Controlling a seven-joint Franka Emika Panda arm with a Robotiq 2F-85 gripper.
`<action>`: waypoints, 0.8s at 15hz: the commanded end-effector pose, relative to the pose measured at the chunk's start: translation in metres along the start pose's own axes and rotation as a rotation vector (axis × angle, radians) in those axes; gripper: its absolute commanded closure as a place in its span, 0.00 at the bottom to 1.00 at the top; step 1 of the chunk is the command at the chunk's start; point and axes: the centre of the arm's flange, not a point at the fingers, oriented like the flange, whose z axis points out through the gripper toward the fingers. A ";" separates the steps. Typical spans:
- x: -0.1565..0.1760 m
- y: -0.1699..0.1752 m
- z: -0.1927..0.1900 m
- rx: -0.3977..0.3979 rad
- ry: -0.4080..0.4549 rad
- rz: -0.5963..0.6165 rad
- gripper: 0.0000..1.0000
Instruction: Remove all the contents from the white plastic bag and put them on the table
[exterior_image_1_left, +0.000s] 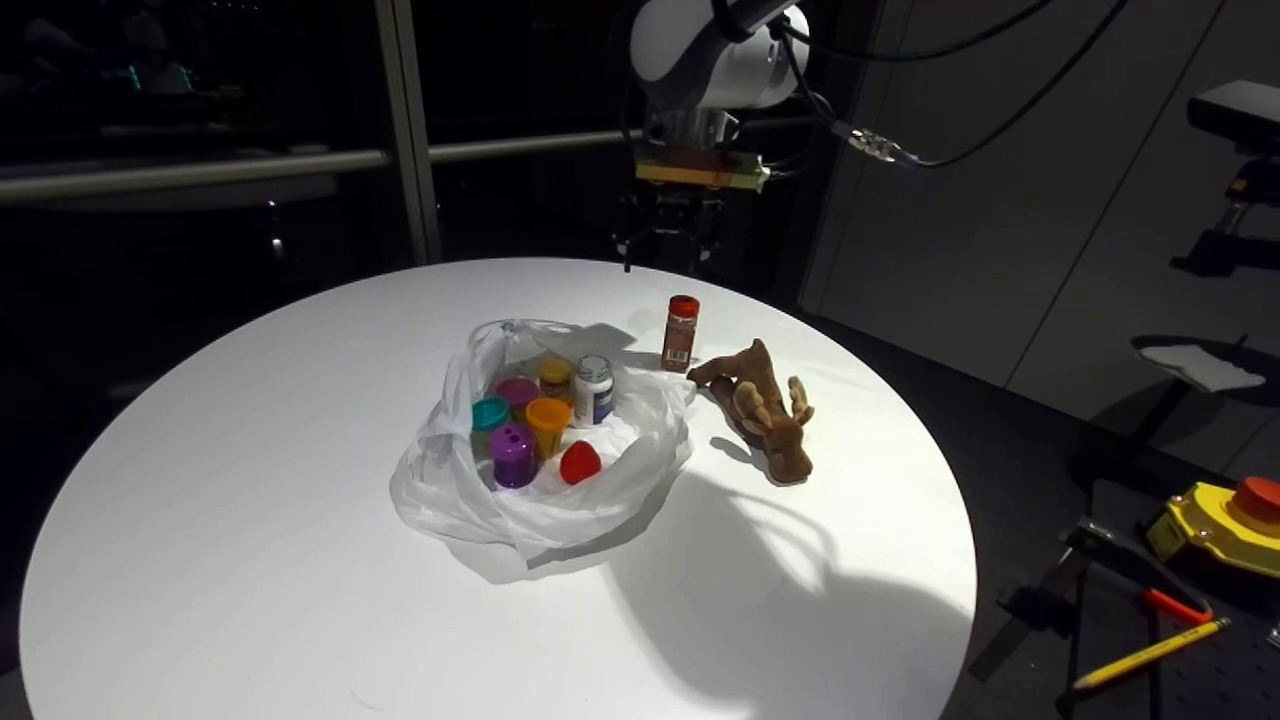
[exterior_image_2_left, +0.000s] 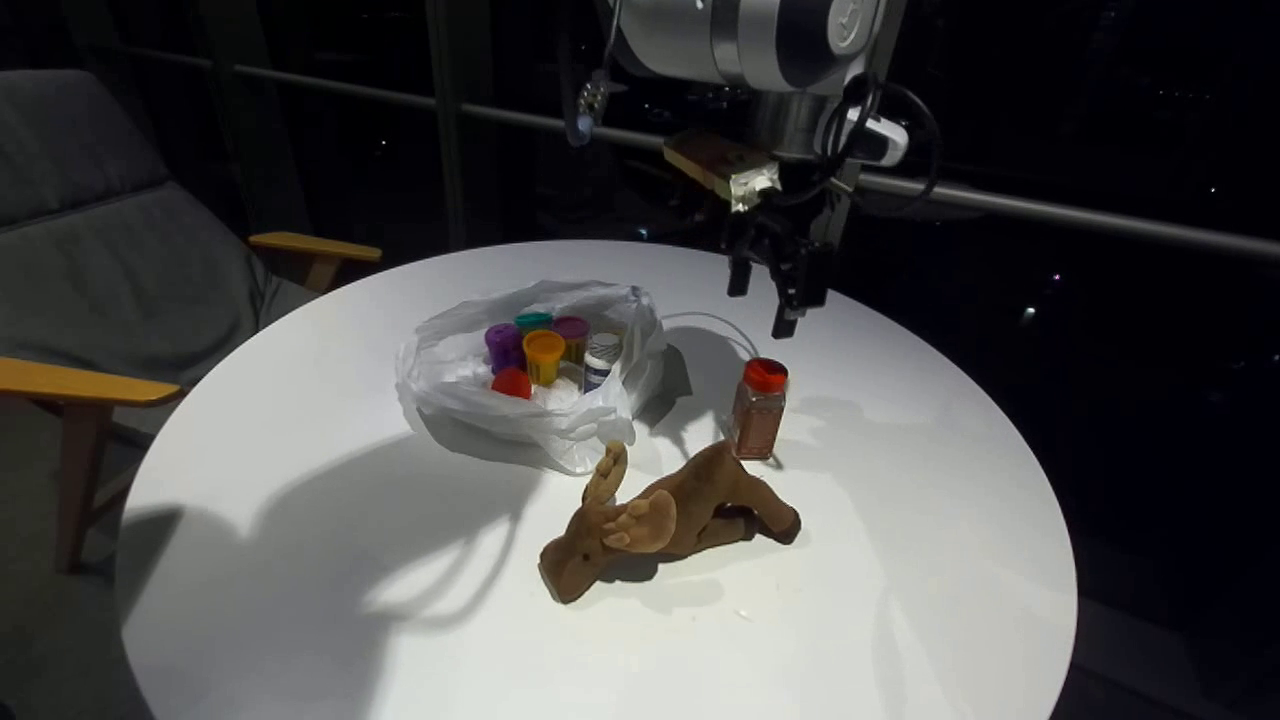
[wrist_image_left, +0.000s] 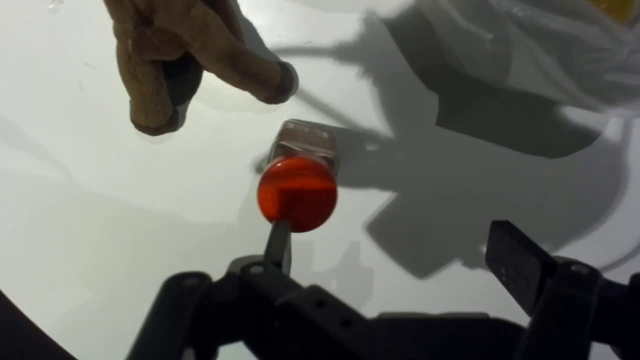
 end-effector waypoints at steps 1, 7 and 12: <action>-0.045 -0.053 -0.046 0.046 -0.035 -0.193 0.00; -0.123 -0.121 -0.034 0.019 -0.202 -0.403 0.00; -0.143 -0.120 -0.020 -0.044 -0.246 -0.223 0.00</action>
